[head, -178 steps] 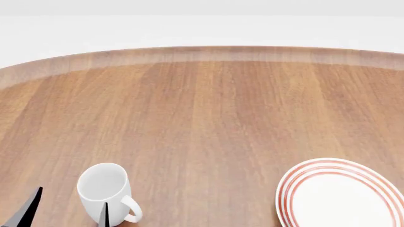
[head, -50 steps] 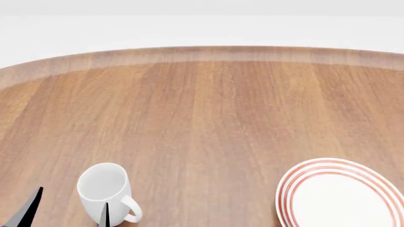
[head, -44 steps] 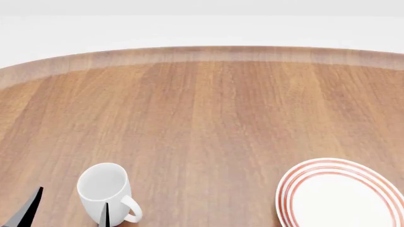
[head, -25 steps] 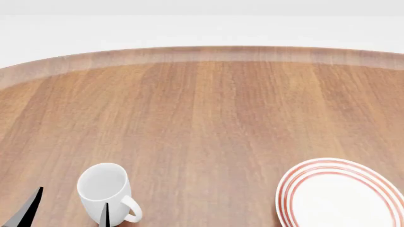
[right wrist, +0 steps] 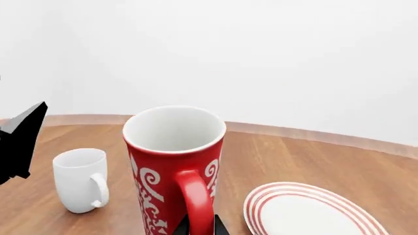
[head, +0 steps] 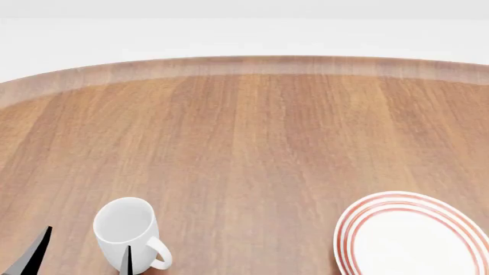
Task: Pick up the red mug and put it on the plate
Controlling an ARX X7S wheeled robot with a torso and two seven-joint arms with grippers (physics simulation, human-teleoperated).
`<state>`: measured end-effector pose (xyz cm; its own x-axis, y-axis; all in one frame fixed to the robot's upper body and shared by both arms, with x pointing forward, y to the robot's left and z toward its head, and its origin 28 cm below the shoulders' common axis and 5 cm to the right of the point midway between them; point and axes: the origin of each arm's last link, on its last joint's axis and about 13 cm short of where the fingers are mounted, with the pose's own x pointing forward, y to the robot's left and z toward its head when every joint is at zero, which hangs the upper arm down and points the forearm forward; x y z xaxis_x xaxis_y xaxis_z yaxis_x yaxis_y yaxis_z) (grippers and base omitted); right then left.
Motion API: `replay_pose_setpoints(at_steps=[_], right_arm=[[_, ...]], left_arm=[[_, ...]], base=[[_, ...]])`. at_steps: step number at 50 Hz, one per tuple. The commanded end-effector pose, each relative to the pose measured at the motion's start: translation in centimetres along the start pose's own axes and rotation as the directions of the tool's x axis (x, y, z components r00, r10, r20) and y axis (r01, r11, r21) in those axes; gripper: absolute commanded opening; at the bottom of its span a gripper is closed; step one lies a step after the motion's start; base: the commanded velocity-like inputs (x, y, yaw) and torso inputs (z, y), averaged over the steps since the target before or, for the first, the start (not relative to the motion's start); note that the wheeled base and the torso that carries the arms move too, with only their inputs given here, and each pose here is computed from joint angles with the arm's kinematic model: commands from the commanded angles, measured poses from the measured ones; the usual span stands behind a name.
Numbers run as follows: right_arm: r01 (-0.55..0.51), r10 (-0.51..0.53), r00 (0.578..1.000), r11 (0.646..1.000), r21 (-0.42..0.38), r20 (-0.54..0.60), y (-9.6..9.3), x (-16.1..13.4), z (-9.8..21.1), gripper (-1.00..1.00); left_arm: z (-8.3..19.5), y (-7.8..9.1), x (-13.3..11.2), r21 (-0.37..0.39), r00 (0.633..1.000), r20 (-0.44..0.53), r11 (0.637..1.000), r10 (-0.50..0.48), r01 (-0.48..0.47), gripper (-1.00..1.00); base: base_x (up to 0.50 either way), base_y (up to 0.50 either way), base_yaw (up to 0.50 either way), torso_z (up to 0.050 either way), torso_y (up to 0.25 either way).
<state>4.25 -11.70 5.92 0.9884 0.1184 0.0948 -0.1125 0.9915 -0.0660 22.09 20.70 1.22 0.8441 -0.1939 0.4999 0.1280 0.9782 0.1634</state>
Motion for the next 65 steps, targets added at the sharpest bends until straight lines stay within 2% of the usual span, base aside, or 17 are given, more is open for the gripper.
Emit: replay_pose_setpoints(at_steps=[1, 14, 32, 43, 58, 65], right_arm=[[0.059, -0.059, 0.998, 0.998, 0.014, 0.019, -0.8, 1.5, 2.6, -1.0], [0.124, -0.123, 0.992, 0.992, 0.034, -0.013, -1.5, 4.0, 4.9, -1.0], [0.221, -0.222, 0.974, 0.975, -0.021, -0.033, -3.4, 6.2, 7.8, -1.0], [0.264, -0.267, 0.962, 0.963, -0.043, -0.065, -4.0, 7.4, 8.0, -1.0], [0.318, -0.328, 0.94, 0.942, -0.112, -0.094, -4.8, 9.0, 8.8, -1.0], [0.342, -0.352, 0.93, 0.934, -0.102, -0.108, -4.9, 9.6, 8.8, -1.0]], left_arm=[[0.0, 0.0, 0.0, -0.001, 1.0, 0.002, 1.0, -0.001, 0.001, 1.0], [0.0, 0.0, 0.0, -0.005, 1.0, 0.003, 1.0, 0.002, -0.002, 1.0], [0.0, 0.0, 0.0, -0.009, 1.0, 0.007, 1.0, 0.005, -0.005, 1.0], [0.0, 0.0, 0.0, -0.008, 1.0, 0.009, 1.0, 0.008, -0.008, 1.0], [0.0, 0.0, 0.0, -0.007, 1.0, 0.016, 1.0, 0.005, -0.005, 1.0], [0.0, 0.0, 0.0, -0.009, 1.0, 0.015, 1.0, 0.006, -0.006, 1.0]], base=[[0.0, 0.0, 0.0, 0.0, 0.0], [0.0, 0.0, 0.0, 0.0, 0.001], [0.0, 0.0, 0.0, 0.0, 0.0], [0.0, 0.0, 0.0, 0.0, 0.0], [0.0, 0.0, 0.0, 0.0, 0.001], [0.0, 0.0, 0.0, 0.0, 0.0]])
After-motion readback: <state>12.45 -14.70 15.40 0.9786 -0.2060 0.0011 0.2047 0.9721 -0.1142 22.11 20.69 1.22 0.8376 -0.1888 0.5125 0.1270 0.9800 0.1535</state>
